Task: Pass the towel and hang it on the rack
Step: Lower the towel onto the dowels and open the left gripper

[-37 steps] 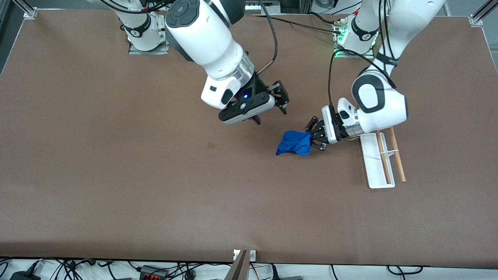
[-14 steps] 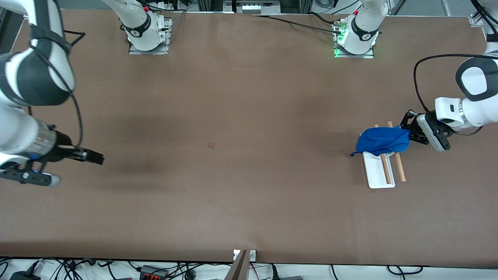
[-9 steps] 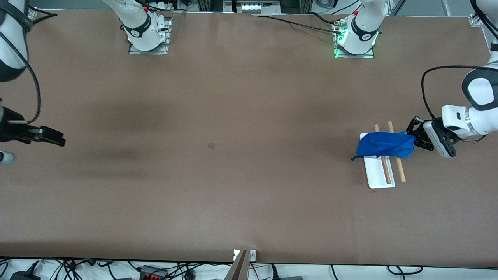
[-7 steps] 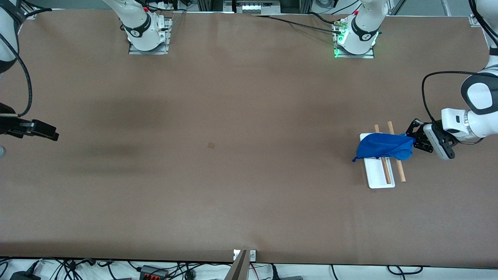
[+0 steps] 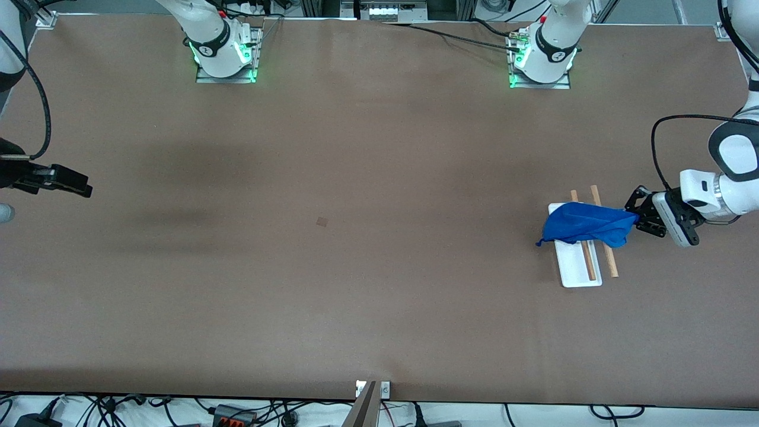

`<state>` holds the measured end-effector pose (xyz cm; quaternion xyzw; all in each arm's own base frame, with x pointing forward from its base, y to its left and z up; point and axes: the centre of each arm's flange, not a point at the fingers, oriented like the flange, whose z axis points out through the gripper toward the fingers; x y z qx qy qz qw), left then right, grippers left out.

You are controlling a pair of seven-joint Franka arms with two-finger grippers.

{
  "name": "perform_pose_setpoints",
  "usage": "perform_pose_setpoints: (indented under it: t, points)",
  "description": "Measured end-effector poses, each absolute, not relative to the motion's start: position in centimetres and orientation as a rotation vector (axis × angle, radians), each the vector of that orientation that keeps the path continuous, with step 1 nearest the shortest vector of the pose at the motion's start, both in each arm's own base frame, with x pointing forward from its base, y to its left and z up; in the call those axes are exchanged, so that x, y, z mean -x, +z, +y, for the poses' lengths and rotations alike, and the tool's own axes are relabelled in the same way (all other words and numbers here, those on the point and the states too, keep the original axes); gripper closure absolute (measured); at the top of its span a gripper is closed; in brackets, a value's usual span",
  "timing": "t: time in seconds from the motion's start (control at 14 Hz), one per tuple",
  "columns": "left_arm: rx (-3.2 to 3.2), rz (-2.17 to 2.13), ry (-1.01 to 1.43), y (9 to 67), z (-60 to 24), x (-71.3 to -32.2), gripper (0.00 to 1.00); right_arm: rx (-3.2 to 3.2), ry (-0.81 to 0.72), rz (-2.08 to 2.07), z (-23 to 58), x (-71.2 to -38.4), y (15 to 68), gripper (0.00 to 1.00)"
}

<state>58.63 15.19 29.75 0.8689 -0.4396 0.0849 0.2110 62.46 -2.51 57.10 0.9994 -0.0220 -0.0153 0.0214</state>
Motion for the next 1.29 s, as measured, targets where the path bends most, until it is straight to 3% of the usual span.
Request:
perform_pose_setpoints:
  t: [0.43,0.93,1.29]
  points:
    - [-2.396,-1.229,0.255,26.7,17.5,-58.3,0.97,-3.102,-0.007,-0.056,-2.4,-56.7,56.2,0.0]
    - [-2.384,-1.243,0.272,25.1,18.0,-58.4,0.97,-3.1,0.081,-0.051,-2.6,-57.9,57.3,0.0]
    - [-2.37,-1.229,0.273,23.7,18.8,-58.0,0.97,-3.101,0.042,-0.021,-2.3,-57.6,57.2,0.0]
